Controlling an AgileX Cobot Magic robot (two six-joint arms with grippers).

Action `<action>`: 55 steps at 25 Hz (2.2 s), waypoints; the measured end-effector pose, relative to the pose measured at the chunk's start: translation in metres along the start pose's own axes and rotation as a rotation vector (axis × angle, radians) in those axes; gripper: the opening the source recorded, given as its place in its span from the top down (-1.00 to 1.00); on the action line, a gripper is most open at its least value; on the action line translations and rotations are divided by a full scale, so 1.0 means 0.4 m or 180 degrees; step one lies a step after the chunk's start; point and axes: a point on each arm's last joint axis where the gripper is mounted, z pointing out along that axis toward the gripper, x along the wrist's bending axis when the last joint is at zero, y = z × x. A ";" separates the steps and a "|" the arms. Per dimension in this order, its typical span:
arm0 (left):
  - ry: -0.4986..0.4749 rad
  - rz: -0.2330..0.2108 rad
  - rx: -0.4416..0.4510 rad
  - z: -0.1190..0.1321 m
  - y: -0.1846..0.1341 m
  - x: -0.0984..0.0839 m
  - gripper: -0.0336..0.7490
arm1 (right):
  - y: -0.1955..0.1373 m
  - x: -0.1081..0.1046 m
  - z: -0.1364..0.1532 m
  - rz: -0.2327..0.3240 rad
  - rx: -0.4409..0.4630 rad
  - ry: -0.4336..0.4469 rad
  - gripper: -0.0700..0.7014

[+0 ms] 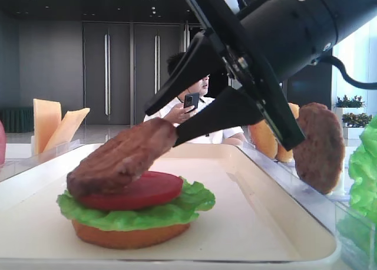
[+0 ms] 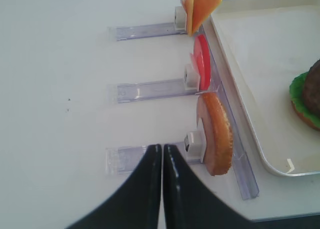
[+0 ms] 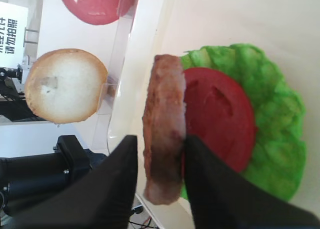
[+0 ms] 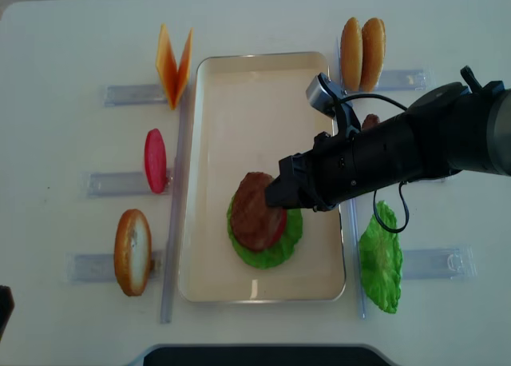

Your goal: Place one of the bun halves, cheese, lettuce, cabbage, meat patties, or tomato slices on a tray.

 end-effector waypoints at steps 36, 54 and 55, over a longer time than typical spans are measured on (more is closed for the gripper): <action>0.0000 0.0000 0.0000 0.000 0.000 0.000 0.93 | -0.006 0.147 -0.214 -0.0888 0.0028 -0.1054 -0.70; 0.0000 0.0000 0.0000 0.000 0.000 0.000 0.93 | 0.102 0.176 -0.411 -0.0801 -0.0040 -0.2749 -0.70; 0.0000 0.0000 0.0000 0.000 0.000 0.000 0.93 | 0.103 0.166 -0.422 -0.0739 -0.0025 -0.2785 -0.70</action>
